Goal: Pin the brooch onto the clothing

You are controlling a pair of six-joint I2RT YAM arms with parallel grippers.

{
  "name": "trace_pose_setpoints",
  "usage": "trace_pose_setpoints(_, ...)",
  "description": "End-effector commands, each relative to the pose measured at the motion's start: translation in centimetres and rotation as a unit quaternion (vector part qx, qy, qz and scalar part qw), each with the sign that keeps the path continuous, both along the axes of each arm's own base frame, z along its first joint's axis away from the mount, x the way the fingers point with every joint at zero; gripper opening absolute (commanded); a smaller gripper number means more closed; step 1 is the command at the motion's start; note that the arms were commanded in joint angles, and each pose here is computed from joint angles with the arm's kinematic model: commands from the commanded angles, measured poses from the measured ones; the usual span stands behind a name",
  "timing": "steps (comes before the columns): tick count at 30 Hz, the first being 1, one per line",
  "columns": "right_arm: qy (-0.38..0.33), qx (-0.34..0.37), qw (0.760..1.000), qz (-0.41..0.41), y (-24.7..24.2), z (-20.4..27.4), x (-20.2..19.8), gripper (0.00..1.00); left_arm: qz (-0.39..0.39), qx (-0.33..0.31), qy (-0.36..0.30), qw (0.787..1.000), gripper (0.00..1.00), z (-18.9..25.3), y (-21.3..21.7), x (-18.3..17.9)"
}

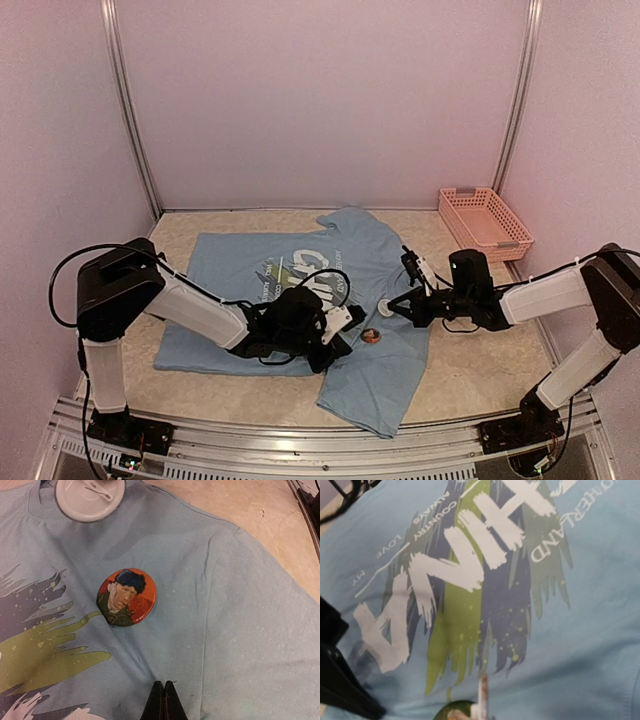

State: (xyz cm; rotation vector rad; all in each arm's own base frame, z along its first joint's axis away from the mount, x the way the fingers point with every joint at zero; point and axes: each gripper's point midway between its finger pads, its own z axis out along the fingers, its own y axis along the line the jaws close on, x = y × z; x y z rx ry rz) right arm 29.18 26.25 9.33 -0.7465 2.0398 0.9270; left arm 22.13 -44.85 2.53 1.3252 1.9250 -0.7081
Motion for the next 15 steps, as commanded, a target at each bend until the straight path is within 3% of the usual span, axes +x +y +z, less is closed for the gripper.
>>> trace_pose_setpoints(1,0.006,0.005,1.000,0.011,0.8,-0.2,-0.4,0.00,0.019,-0.039,-0.017,0.999,0.00,3.4,-0.1,1.0)
trace_pose_setpoints(4,0.004,0.008,1.000,0.011,0.8,-0.1,-0.3,0.00,0.037,-0.016,-0.029,0.999,0.02,2.7,0.6,1.6)
trace_pose_setpoints(7,0.004,0.010,1.000,0.013,0.9,0.0,-0.4,0.00,0.033,0.000,-0.026,0.999,0.28,1.8,0.8,1.4)
trace_pose_setpoints(9,0.003,0.011,1.000,0.015,1.0,0.0,-0.4,0.00,0.029,0.010,-0.026,0.999,0.36,1.1,0.9,1.1)
trace_pose_setpoints(15,-0.002,0.008,1.000,0.021,1.2,-0.2,-0.6,0.00,0.002,0.020,-0.011,1.000,0.47,0.0,0.3,-0.1)
